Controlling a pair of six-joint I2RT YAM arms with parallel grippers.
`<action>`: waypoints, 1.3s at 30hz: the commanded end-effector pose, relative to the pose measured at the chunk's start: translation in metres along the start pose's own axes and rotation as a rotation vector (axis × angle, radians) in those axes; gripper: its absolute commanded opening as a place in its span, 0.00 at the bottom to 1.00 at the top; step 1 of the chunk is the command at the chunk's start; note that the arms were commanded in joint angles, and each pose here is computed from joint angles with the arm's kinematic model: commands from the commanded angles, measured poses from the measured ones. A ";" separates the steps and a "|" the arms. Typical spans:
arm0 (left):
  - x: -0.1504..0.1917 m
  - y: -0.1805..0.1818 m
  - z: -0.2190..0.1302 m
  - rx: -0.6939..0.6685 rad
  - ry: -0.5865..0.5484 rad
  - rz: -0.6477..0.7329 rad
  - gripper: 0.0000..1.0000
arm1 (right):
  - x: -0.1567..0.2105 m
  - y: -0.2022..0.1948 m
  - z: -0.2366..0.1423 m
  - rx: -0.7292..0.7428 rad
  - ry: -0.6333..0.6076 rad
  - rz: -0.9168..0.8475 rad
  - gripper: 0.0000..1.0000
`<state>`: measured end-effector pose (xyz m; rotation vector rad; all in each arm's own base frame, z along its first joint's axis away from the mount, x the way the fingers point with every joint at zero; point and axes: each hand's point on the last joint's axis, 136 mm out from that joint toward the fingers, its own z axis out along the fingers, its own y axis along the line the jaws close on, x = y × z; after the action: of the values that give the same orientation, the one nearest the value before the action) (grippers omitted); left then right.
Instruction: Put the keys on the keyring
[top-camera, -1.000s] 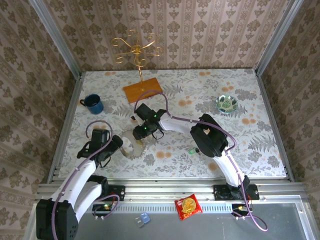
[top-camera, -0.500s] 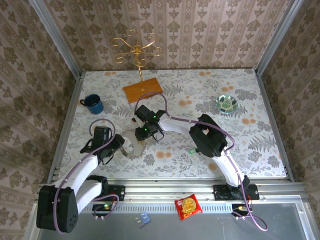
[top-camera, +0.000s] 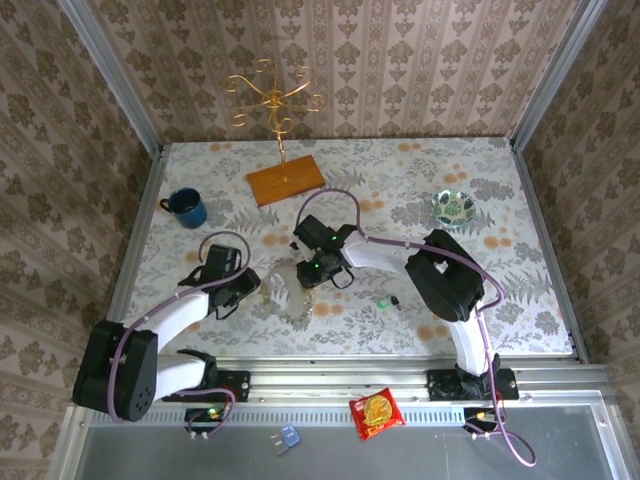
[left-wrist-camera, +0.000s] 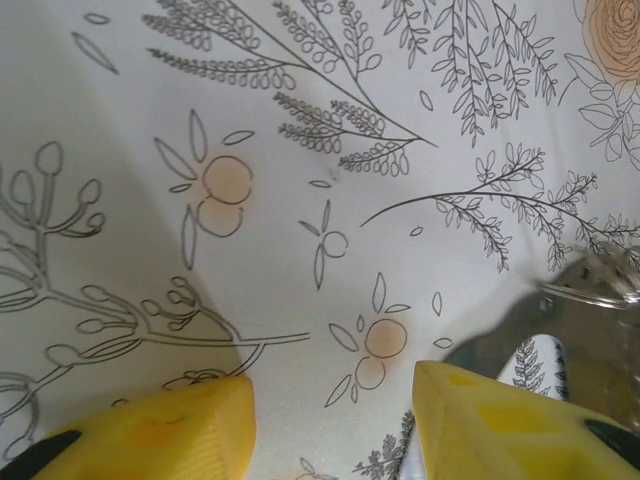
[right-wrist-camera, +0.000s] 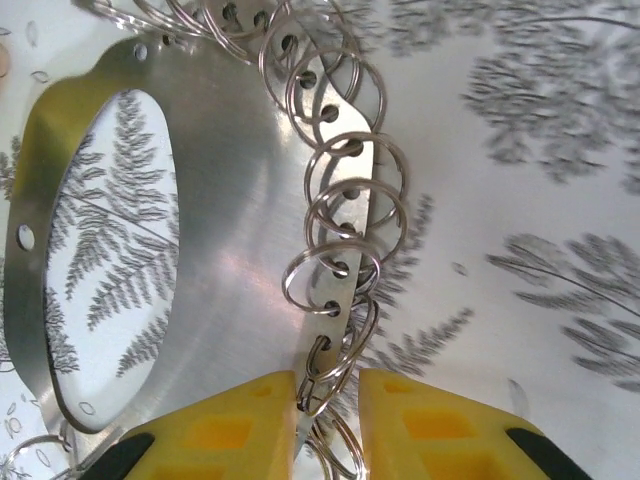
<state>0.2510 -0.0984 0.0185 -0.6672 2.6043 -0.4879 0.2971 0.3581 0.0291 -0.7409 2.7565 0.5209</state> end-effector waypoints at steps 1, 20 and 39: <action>0.008 -0.039 0.012 0.162 0.048 0.048 0.47 | -0.002 -0.011 -0.018 0.043 -0.028 0.039 0.31; -0.025 0.001 -0.044 0.047 -0.247 -0.013 0.50 | 0.078 0.076 -0.048 0.152 0.047 -0.199 0.41; -0.031 0.009 -0.061 0.076 -0.332 -0.048 0.50 | 0.096 0.089 -0.022 0.136 -0.230 -1.118 0.42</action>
<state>0.2506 -0.0709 0.0827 -0.6713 2.2491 -0.4873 0.1613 0.3585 0.0214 -1.7652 1.9922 0.1103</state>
